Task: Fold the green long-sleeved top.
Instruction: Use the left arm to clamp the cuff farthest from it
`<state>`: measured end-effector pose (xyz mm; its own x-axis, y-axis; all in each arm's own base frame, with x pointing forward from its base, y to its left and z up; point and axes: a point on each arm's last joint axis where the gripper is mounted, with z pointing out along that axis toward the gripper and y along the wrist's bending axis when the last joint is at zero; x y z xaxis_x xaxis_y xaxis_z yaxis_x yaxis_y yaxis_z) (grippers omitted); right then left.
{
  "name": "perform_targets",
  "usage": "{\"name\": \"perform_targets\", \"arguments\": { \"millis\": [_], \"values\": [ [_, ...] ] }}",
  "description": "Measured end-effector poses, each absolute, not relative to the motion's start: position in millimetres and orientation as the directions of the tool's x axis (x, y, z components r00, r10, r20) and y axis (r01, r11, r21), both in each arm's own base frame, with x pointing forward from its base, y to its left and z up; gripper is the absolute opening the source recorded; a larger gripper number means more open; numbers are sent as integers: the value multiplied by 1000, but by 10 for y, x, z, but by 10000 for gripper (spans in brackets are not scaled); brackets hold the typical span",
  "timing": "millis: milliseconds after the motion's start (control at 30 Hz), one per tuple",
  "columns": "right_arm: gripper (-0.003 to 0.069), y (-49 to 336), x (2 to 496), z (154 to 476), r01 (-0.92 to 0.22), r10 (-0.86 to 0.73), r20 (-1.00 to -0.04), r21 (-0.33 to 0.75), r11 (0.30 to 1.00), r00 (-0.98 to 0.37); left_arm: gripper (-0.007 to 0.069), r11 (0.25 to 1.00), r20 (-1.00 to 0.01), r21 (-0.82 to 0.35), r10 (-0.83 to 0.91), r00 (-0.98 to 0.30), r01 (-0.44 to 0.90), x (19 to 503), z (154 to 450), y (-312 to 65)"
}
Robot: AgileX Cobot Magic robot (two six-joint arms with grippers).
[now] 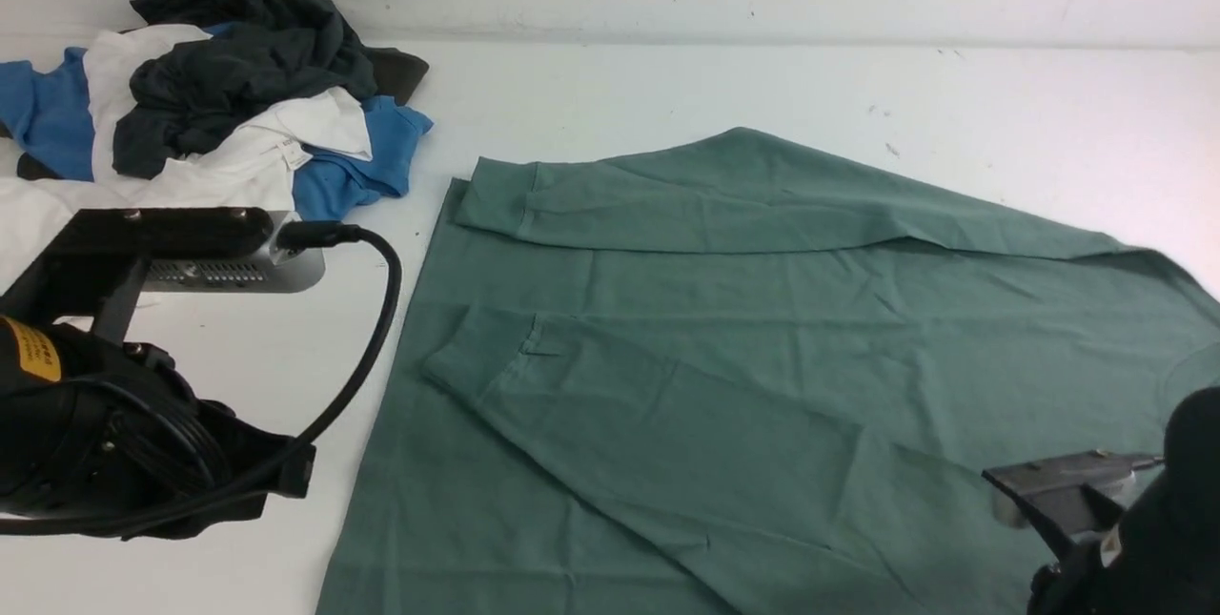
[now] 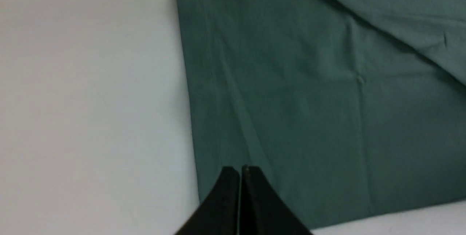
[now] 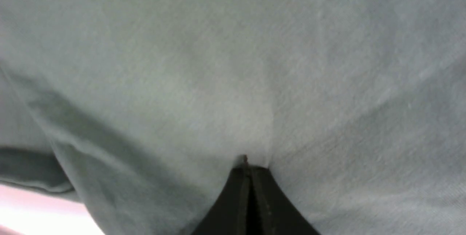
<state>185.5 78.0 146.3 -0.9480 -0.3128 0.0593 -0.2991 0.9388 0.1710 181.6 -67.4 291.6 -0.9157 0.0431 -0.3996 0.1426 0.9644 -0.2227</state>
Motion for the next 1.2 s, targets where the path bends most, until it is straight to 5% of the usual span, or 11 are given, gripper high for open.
{"name": "perform_targets", "arguments": {
  "millis": [267, 867, 1200],
  "values": [
    [-9, 707, 1595, 1666, -318, -340, 102, 187, 930, -935, -4, 967, -378, -229, 18, -926, 112, 2251, 2950, -801],
    [-9, 693, 1494, 2775, -348, -289, -271, 201, 916, -918, 17, 976, -403, -180, 39, -915, 121, 4199, 2675, -1342],
    [-9, 675, 1438, 2826, -354, -289, -293, 201, 913, -912, 240, 989, -421, -90, 69, -904, 117, 4807, 2200, -1418]
  ]
}}
